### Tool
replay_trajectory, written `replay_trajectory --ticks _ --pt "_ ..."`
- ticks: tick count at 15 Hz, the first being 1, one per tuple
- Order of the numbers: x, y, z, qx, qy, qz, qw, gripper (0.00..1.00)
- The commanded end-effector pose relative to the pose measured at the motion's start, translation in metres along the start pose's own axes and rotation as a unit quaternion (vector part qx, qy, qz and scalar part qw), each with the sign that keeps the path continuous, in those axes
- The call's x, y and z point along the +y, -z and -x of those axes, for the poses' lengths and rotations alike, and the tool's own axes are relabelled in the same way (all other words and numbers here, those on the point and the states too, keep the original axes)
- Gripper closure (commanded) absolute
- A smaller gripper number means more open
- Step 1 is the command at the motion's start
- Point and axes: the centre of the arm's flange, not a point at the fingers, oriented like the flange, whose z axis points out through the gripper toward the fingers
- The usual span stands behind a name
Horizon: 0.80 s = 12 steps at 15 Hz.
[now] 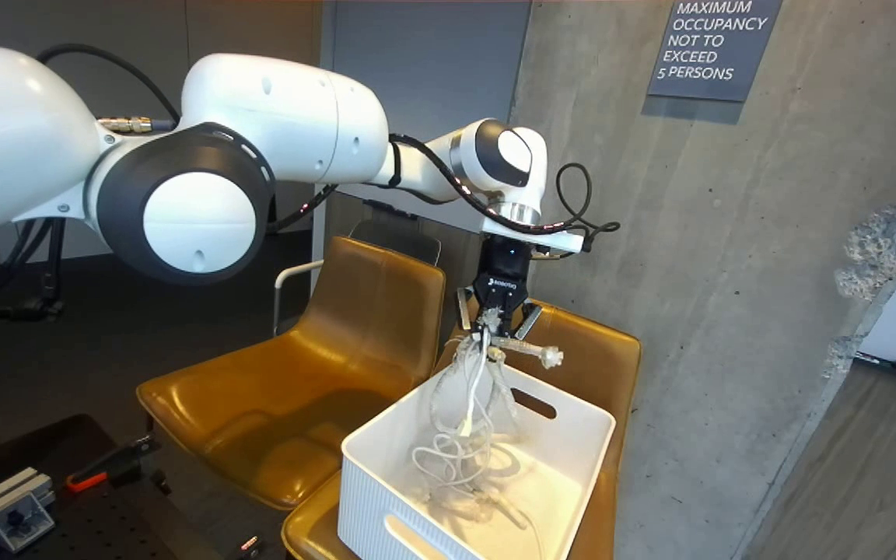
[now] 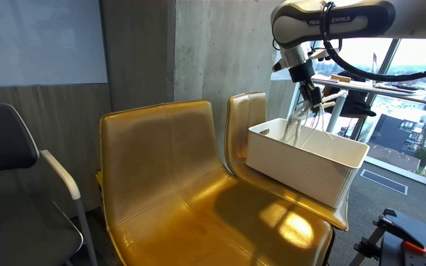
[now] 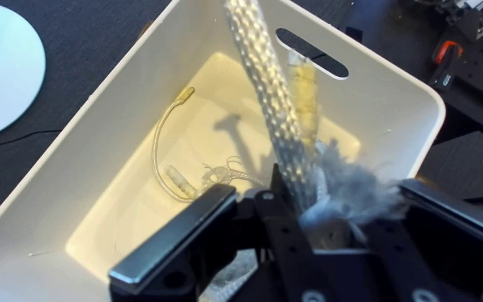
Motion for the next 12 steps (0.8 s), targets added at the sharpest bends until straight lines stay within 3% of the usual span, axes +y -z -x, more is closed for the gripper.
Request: replay_trajectory --ticks 1,12 --pt "-0.059 -0.026 0.042 -0.045 0.016 0.004 0.9989 0.96" --pt "-0.079 -0.026 0.069 -0.107 0.003 -0.08 0.991 0.96"
